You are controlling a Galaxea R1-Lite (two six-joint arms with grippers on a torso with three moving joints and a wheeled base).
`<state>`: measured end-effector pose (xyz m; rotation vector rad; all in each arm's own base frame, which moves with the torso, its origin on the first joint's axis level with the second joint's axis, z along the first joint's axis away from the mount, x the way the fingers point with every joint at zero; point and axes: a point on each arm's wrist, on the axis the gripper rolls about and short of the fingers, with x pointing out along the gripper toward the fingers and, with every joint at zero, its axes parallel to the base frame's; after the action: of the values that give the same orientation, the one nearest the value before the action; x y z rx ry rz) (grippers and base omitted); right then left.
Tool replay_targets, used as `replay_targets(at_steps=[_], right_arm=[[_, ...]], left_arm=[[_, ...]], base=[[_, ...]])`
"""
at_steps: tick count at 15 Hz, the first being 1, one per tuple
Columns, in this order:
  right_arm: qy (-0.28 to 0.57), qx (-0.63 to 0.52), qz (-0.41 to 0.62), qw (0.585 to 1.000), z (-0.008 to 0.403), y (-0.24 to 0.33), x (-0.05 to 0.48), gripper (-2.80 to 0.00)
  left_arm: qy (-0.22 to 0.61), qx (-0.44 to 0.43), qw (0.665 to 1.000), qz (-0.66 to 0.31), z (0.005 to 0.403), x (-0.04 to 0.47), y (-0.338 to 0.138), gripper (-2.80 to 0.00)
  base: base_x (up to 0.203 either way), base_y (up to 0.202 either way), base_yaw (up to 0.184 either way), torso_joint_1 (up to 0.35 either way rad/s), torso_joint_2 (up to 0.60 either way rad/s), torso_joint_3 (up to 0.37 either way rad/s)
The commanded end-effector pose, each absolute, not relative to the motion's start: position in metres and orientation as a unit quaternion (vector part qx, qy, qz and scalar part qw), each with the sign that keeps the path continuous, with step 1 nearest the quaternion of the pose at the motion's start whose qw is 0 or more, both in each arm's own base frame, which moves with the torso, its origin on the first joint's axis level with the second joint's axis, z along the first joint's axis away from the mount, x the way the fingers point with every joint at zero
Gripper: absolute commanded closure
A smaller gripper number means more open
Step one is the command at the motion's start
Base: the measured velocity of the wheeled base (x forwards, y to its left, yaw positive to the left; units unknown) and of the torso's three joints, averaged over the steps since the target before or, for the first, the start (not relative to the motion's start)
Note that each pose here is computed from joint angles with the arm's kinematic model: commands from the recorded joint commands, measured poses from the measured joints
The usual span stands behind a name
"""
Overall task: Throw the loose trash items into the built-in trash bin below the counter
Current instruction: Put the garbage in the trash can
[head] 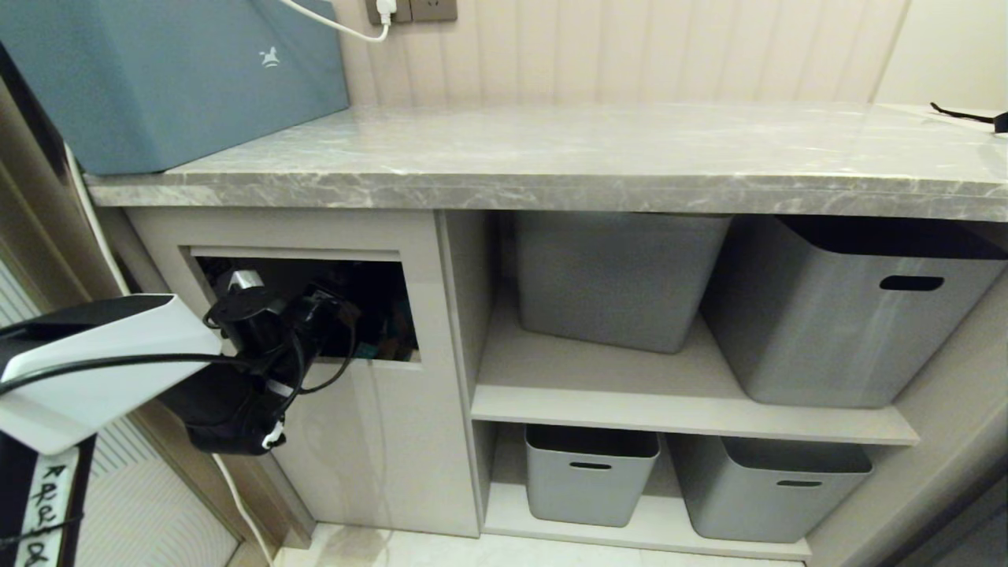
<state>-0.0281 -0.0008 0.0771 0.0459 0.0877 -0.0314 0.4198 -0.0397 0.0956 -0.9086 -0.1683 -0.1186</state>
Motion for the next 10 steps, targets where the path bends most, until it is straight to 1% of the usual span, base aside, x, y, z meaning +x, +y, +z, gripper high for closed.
replay_targets(at_steps=[1,2,5,9,10], right_arm=[[0.045,0.023,-0.016,0.999,0.0770,-0.0008,-0.0281,0.00],[0.045,0.023,-0.016,0.999,0.0770,-0.0008,-0.0281,0.00],[0.045,0.023,-0.016,0.999,0.0770,-0.0008,-0.0281,0.00],[0.045,0.023,-0.016,0.999,0.0770,-0.0008,-0.0281,0.00],[0.045,0.023,-0.016,0.999,0.0770,-0.0008,-0.0281,0.00]], left_arm=[[-0.092,-0.464,0.880,-0.047,0.0979,0.4189,-0.0384,-2.80],[-0.094,-0.472,0.875,-0.045,0.0983,0.4185,-0.0382,-2.80],[-0.095,-0.519,0.848,-0.048,0.0993,0.4181,-0.0380,-2.80],[-0.092,-0.531,0.841,-0.049,0.0977,0.4179,-0.0380,-2.80],[-0.092,-0.541,0.834,-0.050,0.0978,0.4180,-0.0380,-2.80]], base=[[0.000,0.000,0.000,0.000,0.00,0.000],[0.000,0.000,0.000,0.000,0.00,0.000],[0.000,0.000,0.000,0.000,0.00,0.000],[0.000,0.000,0.000,0.000,0.00,0.000],[0.000,0.000,0.000,0.000,0.00,0.000]])
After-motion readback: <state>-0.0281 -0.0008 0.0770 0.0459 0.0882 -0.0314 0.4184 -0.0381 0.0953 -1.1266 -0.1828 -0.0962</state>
